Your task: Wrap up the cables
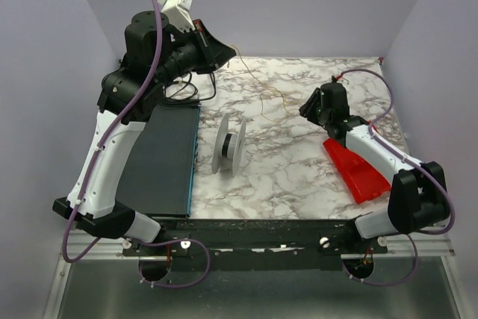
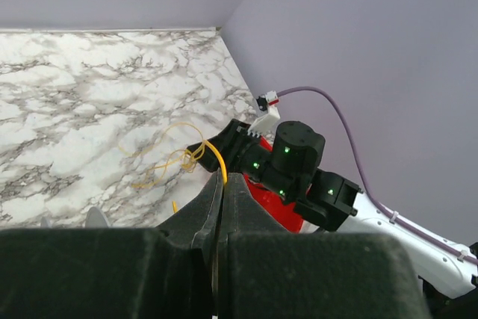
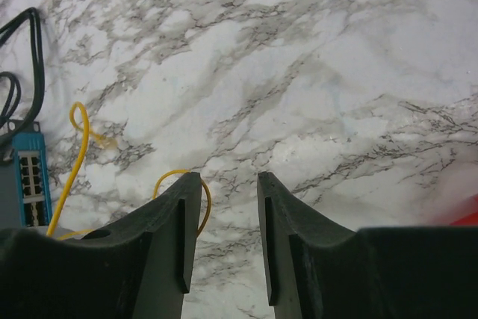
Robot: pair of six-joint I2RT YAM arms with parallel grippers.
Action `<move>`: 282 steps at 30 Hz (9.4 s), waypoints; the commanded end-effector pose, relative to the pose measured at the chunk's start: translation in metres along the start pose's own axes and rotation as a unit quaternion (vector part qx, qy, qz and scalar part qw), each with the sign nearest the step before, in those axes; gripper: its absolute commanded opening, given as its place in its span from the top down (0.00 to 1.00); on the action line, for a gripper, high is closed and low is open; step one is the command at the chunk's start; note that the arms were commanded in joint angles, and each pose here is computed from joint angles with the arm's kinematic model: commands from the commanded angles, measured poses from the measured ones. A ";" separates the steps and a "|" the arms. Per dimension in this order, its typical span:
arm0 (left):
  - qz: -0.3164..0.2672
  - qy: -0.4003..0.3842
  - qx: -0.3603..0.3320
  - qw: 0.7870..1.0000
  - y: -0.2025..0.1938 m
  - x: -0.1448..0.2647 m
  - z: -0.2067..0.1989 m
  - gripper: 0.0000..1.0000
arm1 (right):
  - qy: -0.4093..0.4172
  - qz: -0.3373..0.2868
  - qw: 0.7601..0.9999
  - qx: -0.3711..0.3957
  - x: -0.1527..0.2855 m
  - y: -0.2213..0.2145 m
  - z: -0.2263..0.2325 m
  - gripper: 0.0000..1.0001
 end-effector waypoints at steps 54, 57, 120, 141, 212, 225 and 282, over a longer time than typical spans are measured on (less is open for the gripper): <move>-0.007 -0.027 0.024 0.999 0.002 -0.022 -0.011 1.00 | 0.150 -0.055 0.978 0.137 0.085 -0.028 0.102 0.55; -0.007 -0.024 0.025 0.999 0.002 -0.024 -0.009 1.00 | 0.187 -0.035 0.970 0.150 0.082 -0.030 0.121 0.55; -0.156 0.197 0.073 0.965 0.069 0.054 0.099 1.00 | -0.075 -0.099 0.992 0.009 -0.009 0.101 -0.018 0.99; -0.016 -0.033 0.031 0.999 0.011 -0.006 0.047 0.95 | 0.078 -0.040 0.996 0.029 0.009 0.109 0.049 0.94; 0.084 -0.077 0.279 0.954 -0.079 -0.101 0.040 0.44 | 0.240 -0.033 0.954 0.175 0.074 0.100 0.133 0.99; 0.041 0.048 0.306 0.950 -0.081 -0.138 0.054 0.40 | 0.253 -0.033 0.946 0.201 0.094 0.083 0.148 0.99; -0.186 0.127 0.076 0.971 0.060 -0.028 0.078 1.00 | -0.096 -0.135 0.986 -0.010 0.034 0.178 -0.015 0.99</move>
Point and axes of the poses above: each gripper's point midway between its finger pads, its own x axis back along the fingers, its own z axis along the line the jaws close on, y = z × x, the point moved 5 cm from there along x, back along the fingers, and after that the axes turned 5 degrees about -x, right-handed, at the moved point
